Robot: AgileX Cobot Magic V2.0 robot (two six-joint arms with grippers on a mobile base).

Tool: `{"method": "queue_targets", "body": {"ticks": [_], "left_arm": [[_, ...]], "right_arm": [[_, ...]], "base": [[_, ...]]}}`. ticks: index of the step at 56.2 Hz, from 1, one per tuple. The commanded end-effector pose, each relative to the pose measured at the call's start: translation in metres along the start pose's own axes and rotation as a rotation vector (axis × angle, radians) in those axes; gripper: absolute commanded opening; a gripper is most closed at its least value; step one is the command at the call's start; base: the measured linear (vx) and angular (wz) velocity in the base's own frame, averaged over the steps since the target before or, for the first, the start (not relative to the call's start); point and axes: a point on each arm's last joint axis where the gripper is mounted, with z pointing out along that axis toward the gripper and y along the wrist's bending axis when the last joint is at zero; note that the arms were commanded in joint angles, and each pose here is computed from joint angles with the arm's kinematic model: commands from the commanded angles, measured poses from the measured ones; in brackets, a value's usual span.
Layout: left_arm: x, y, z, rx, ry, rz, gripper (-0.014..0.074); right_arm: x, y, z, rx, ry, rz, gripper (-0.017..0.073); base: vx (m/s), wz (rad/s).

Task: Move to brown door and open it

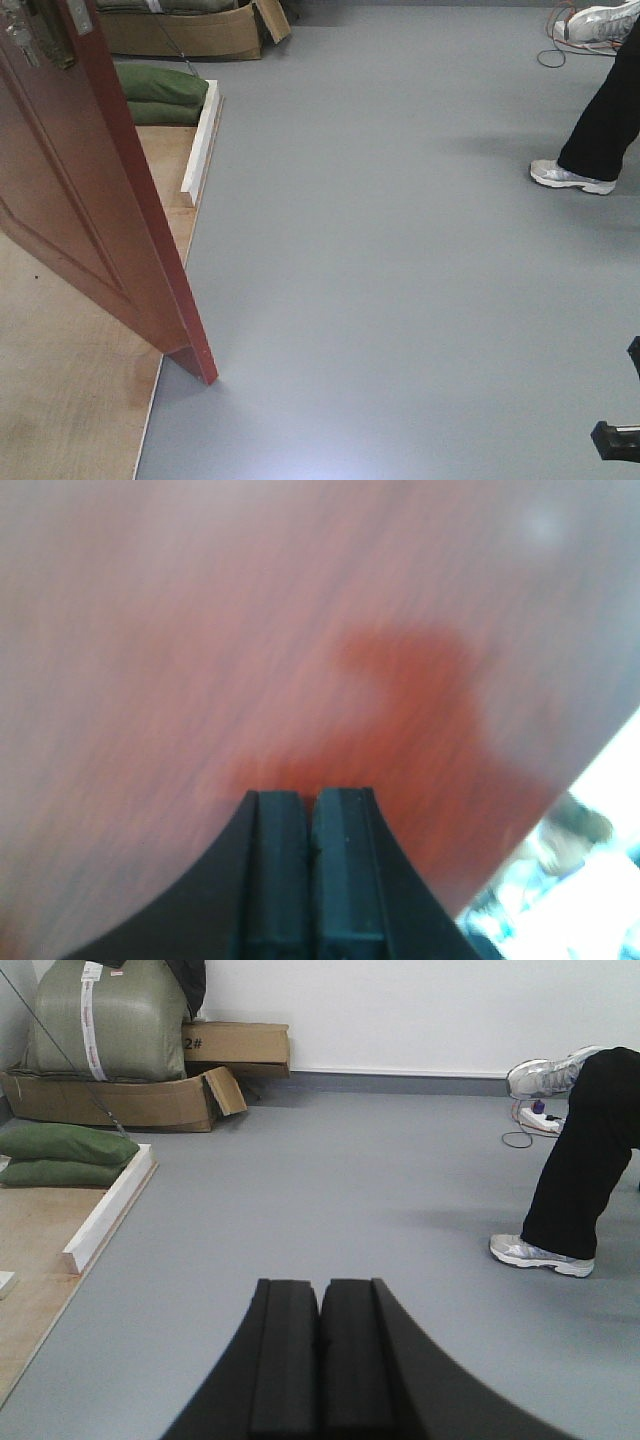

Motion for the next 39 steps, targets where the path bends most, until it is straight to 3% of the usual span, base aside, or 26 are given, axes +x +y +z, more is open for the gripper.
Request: {"method": "queue_targets", "body": {"ticks": [1,39], "left_arm": [[-0.0173,-0.0243,-0.0124,0.047,-0.070,0.004,-0.0004],[-0.0160,-0.0218,-0.0106,0.043,-0.067,0.001,-0.0004]], "right_arm": [[-0.0067,-0.0005,-0.0008,0.008,-0.091,-0.012,0.0000],[-0.0067,-0.0005,-0.0008,0.008,-0.091,-0.012,0.0000]], "base": [[0.00,0.00],[0.00,0.00]]}}
